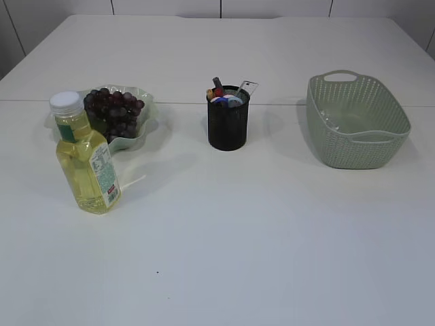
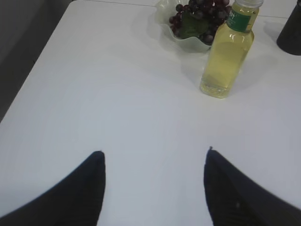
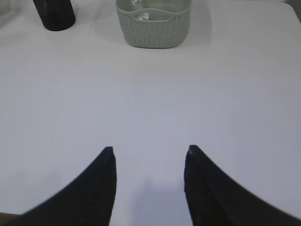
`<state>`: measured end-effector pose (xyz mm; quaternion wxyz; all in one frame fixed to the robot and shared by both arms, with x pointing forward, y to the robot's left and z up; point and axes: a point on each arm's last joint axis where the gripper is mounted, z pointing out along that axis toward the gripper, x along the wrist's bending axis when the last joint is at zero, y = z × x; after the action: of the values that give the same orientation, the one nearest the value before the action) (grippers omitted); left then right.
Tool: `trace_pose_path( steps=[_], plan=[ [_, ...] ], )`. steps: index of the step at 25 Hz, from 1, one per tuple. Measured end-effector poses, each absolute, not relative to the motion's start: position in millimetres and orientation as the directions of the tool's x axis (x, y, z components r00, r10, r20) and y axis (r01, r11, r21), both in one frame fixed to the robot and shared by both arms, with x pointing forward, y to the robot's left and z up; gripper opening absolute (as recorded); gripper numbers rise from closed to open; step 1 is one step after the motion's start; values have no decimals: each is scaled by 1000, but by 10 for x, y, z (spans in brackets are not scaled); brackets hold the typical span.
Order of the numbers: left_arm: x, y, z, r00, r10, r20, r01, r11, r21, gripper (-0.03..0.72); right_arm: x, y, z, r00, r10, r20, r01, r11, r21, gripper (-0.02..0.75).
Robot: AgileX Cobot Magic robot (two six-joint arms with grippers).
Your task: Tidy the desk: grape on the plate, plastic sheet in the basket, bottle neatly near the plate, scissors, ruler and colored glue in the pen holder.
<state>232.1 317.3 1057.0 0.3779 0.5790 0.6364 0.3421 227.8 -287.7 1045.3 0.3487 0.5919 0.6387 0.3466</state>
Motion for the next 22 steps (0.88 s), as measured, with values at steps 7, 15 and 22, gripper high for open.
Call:
trace_pose_path(
  steps=[7, 15, 22],
  plan=[
    [2308, 3089, 10560, -45, 985, -164, 489, 165, 856, 479, 2278, -2879, 10452, -49, 998, -40, 515, 59, 855, 385],
    [2308, 3102, 10561, -55, 989, -140, 486, 149, 861, 479, 2278, -2882, 10452, -52, 997, -50, 515, 70, 854, 385],
    [2307, 3050, 10563, 41, 995, -87, 490, 55, 870, 479, 2278, -2882, 10452, -59, 996, -62, 514, 84, 854, 385]
  ],
)
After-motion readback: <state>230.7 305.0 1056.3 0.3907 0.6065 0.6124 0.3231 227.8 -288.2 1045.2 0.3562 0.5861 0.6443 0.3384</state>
